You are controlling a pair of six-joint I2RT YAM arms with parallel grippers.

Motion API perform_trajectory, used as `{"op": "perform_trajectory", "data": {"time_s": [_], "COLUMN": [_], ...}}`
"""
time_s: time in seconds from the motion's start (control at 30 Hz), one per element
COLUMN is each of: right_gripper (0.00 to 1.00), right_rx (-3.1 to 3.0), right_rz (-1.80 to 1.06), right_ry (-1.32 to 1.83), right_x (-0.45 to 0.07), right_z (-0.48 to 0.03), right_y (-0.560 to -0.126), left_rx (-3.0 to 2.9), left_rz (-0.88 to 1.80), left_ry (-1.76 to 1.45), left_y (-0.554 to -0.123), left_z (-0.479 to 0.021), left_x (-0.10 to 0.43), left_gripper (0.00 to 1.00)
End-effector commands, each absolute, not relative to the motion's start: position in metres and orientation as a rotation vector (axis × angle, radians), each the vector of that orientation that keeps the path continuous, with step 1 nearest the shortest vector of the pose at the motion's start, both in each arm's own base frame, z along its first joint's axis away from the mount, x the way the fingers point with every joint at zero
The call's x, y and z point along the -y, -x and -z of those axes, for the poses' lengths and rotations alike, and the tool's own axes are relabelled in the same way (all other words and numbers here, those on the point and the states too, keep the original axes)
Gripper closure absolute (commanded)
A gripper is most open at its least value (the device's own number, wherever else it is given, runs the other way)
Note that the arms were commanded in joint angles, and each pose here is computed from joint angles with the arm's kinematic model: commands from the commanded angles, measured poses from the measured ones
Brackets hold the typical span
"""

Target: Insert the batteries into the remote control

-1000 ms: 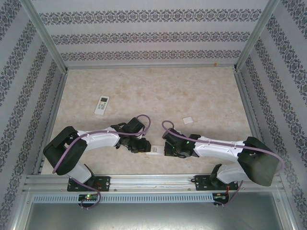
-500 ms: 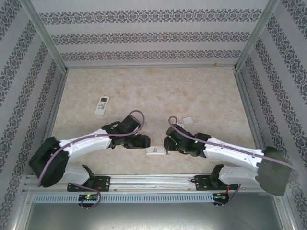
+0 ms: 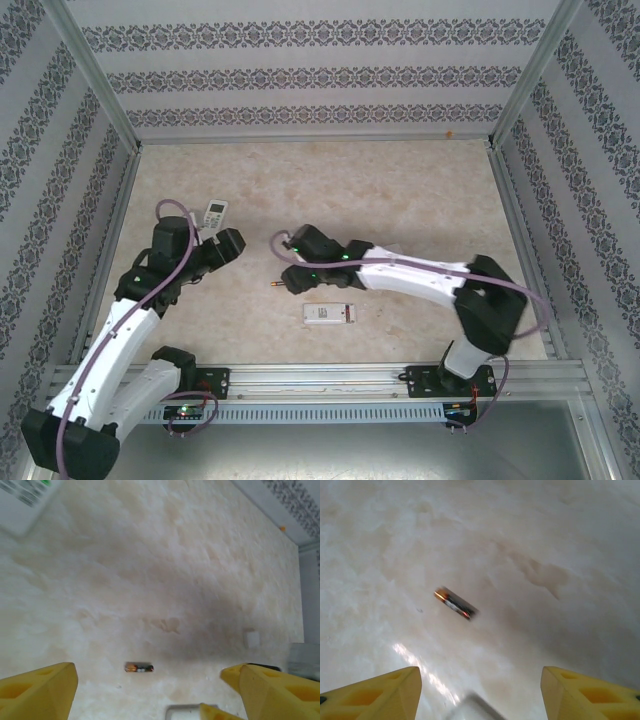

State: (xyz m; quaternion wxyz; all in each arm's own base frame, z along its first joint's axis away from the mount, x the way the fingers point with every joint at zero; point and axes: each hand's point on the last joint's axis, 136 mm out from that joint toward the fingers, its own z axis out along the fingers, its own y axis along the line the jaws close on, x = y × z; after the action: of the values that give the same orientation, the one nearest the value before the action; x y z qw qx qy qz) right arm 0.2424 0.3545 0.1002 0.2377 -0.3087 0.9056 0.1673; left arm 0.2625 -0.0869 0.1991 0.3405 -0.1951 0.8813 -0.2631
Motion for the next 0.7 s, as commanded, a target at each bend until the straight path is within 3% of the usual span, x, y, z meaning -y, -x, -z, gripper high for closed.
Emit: {"op": "perform_trajectory", "data": {"time_s": [0.0,0.33,0.57,0.67], "right_gripper": [0.35,0.41,0.47,0.56], "right_rx": [-2.468,-2.548,-2.589,-2.592], "right_rz": [-0.433,-0.311,-0.226,-0.144], "right_ry": [1.116,1.321,1.365,1.372], "right_x": [-0.379,-0.406,-0.390,-0.381], "right_z": [-0.079,-0.028,-0.011,-0.007], "right_y": [-0.230,-0.248,-0.245,-0.249], "left_rx": [-2.286,-2.248,-2.258,-2.259], "left_rz": [0.645,0.643,0.669,0.670], "left_ry": [0.518,0.587,0.591,0.585], "left_y": [-0.254,-0.240,-0.241,-0.243], "left_z": [-0.209,-0.203,-0.196,-0.197], "left_x": [0.074,0.066,0.069,0.070], "left_gripper": [0.13,0.12,0.11,0.11]}}
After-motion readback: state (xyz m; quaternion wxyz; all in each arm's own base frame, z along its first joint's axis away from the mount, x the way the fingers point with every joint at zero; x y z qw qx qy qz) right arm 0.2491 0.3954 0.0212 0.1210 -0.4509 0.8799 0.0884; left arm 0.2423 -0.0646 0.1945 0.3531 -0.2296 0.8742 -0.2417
